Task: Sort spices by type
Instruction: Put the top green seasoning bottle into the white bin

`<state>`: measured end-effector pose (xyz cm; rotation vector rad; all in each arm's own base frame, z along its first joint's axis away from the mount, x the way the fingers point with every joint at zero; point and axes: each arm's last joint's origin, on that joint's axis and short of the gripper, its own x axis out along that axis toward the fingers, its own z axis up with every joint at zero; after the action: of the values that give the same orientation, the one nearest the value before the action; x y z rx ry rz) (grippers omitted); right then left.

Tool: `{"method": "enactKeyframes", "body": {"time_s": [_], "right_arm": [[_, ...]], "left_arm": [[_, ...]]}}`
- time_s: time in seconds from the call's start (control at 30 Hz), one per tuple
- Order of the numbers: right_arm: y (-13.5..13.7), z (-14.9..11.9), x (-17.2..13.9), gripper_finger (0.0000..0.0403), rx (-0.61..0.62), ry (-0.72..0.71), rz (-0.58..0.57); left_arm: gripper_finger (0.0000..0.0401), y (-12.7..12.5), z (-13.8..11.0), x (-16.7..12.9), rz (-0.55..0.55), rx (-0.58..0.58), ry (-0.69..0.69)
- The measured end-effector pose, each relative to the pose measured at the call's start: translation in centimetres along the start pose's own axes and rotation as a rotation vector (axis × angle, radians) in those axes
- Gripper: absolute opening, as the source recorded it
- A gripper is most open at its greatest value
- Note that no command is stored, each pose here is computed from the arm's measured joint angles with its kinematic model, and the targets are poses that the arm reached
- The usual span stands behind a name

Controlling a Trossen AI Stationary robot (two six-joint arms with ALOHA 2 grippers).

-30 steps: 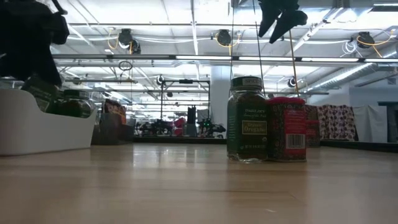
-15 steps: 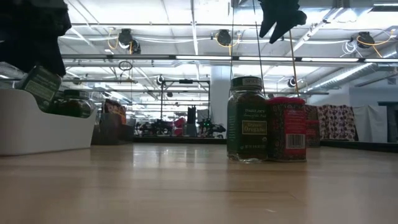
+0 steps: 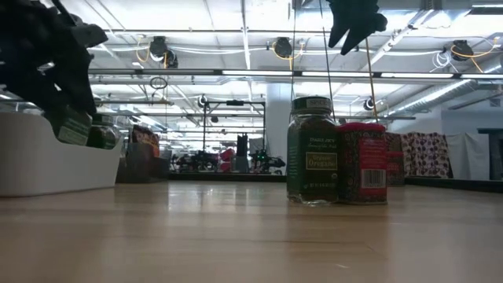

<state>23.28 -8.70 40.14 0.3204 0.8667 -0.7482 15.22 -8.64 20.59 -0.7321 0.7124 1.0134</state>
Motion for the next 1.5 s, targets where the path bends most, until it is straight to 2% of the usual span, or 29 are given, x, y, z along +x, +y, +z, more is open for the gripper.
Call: {"method": "enactKeyframes", "body": {"time_s": [0.17,0.43,0.7,0.97,1.23,1.37,1.5], "right_arm": [[0.0,0.0,0.0,0.0254,-0.004,0.003,0.0],[0.0,-0.1,0.0,0.0254,-0.008,0.013,-0.004],[0.0,-0.1,0.0,0.0254,-0.007,0.013,-0.004],[0.0,-0.1,0.0,0.0254,-0.008,0.012,-0.004],[0.0,-0.1,0.0,0.0254,-0.008,0.012,-0.004],[0.0,-0.1,0.0,0.0254,-0.008,0.012,-0.004],[0.0,-0.1,0.0,0.0254,-0.011,0.012,-0.003]], "left_arm": [[0.0213,0.0,-0.2,0.4,0.035,-0.036,-0.031],[0.0213,-0.1,-0.6,0.8,0.064,-0.013,-0.05],[0.0246,-0.6,-1.1,1.3,0.063,-0.014,-0.051],[0.0252,-0.9,-1.3,1.4,0.051,-0.024,-0.045],[0.0256,-0.9,-1.6,1.4,0.077,-0.028,0.055],[0.0279,-0.9,-1.7,1.4,0.081,-0.003,0.066],[0.0323,-0.9,-1.7,1.4,0.083,-0.002,0.065]]}}
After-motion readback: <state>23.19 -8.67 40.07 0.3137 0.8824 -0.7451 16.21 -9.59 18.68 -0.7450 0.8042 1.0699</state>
